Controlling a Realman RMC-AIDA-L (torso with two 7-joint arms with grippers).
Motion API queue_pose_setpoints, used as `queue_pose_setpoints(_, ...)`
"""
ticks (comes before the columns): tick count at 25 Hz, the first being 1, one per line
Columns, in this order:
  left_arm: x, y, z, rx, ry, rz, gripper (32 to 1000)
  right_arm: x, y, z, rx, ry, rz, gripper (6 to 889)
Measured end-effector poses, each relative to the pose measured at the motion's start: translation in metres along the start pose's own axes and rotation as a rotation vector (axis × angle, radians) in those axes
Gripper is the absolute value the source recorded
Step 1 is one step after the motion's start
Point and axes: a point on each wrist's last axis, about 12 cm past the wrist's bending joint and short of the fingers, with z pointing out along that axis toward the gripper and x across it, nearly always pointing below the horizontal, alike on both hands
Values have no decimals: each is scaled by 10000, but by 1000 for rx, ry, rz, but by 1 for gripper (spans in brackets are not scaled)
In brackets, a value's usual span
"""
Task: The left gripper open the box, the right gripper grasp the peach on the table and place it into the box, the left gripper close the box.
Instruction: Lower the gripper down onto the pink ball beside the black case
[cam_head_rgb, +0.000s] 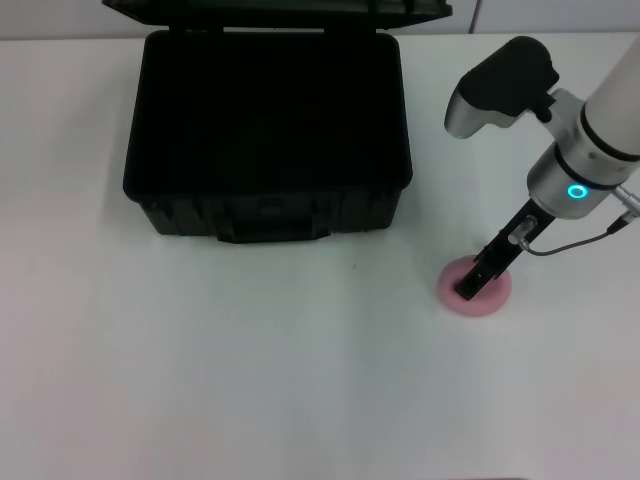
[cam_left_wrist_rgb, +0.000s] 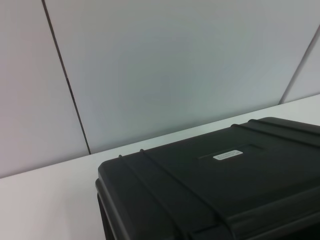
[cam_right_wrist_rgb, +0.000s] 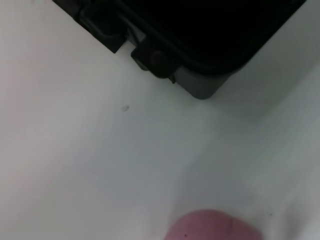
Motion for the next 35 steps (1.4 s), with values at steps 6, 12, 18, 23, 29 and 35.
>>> queue_pose_setpoints(6,0,0,0,0,0,0,374,-6,6,8,-2,5,-2,849)
queue_pose_setpoints(12,-10,-10,-5,1,-3,3,374,0,7,13,-3,8,-4,804)
queue_pose_setpoints(18,-12,-12,-7,1,-3,3,374,12,8,38,-4,7,-1,696)
queue_pose_setpoints(23,-12,-13,-7,2,-3,4,374,23,9,49,-6,12,3,646)
queue_pose_setpoints(29,-14,-16,-8,3,-4,6,374,13,13,45,1,18,-7,587)
queue_pose_setpoints(35,-8,-11,-4,3,-2,5,374,-1,17,37,8,18,-12,313)
